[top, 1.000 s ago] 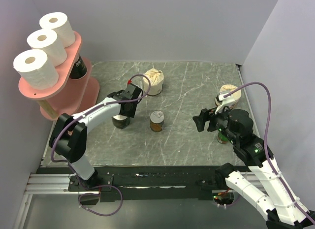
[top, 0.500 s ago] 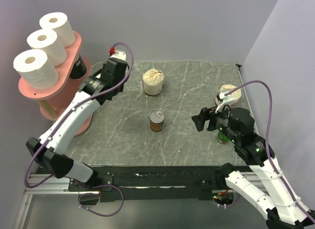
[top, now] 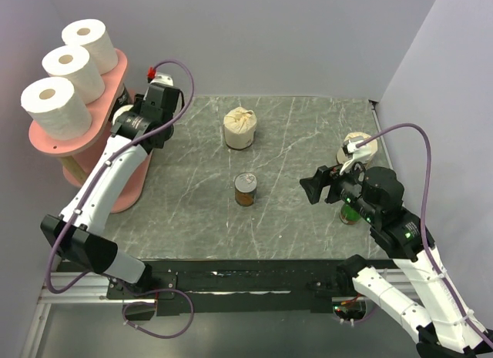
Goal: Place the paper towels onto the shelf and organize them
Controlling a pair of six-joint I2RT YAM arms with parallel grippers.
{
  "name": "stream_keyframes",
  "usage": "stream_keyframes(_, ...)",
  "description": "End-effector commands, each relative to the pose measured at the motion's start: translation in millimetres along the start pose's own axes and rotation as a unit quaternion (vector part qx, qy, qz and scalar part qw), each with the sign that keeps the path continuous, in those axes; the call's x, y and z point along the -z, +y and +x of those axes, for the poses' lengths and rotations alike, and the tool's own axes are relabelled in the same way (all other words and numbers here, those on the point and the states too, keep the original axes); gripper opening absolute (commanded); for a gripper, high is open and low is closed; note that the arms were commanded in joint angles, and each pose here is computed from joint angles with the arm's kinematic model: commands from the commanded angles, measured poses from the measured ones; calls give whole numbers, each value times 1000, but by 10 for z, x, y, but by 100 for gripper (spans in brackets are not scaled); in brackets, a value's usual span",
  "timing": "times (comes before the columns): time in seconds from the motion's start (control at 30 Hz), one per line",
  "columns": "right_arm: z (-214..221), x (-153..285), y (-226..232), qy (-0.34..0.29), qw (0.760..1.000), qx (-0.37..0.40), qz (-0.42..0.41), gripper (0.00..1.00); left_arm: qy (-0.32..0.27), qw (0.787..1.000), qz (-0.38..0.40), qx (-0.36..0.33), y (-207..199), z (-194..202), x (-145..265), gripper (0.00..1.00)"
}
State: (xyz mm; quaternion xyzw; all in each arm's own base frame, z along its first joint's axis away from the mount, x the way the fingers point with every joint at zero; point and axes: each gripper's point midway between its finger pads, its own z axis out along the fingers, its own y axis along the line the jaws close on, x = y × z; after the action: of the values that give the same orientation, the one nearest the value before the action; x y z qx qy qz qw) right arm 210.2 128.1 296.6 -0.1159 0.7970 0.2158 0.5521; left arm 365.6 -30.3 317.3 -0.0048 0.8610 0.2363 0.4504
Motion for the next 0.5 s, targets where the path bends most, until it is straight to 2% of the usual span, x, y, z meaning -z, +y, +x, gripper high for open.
stream_keyframes(0.0,-169,108,84,-32,999,0,-18,88,-10,999,-42,-3,158,-38,-51,45)
stream_keyframes(0.3,-263,186,71,-45,999,9,-12,89,9,998,-69,-12,200,25,-239,45)
stream_keyframes(0.47,-280,237,60,-53,998,14,-11,89,12,995,-93,-12,301,12,-280,49)
